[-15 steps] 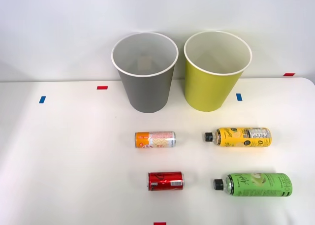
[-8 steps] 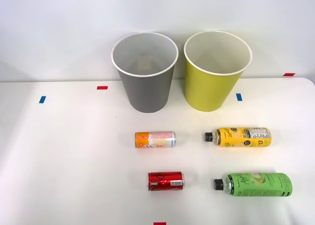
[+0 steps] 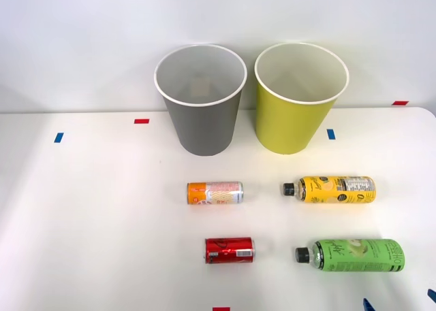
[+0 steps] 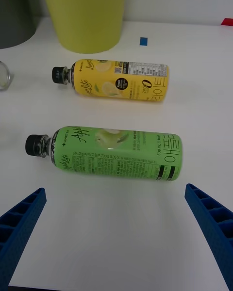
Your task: Put cans in the gray bin, plastic bottles in the light green bin
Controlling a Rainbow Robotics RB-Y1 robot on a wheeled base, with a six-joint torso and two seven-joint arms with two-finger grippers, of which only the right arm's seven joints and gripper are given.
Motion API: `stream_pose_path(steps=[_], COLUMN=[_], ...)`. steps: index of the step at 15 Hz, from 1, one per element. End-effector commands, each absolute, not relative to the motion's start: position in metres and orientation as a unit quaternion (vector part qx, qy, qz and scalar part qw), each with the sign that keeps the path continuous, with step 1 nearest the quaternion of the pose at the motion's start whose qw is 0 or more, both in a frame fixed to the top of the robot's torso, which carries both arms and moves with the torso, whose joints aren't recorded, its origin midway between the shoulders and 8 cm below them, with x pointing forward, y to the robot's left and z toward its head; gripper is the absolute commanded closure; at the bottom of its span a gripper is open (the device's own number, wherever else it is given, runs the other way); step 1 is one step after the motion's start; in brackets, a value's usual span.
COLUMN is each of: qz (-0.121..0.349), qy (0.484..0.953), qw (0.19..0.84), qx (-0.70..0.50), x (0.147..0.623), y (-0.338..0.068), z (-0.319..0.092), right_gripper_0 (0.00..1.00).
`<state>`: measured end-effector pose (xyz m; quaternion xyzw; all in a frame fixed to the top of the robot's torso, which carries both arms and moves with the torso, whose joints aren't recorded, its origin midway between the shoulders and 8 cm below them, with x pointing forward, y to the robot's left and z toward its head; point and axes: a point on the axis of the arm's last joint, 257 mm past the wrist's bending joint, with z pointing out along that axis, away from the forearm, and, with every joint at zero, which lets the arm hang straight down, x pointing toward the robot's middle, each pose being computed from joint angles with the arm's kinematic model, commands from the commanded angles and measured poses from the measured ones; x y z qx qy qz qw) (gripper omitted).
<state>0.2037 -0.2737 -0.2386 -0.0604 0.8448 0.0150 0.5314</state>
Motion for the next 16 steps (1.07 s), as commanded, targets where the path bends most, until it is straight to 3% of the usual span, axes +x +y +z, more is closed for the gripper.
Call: stream_pose_path(steps=[1,7,11,16], qz=[0.03,0.025,0.037,0.007], qy=[0.858,0.845,0.846,0.85], qw=[0.504,0.471,0.454,0.424], qx=[-0.094,-0.252,-0.277,-0.313], x=[0.211,0.22,0.222,0.233], y=[-0.27,-0.262,-0.257,-0.264], z=[-0.233,-0.234,-0.236,-0.244], right_gripper_0=[0.0,0.0,0.0,0.0])
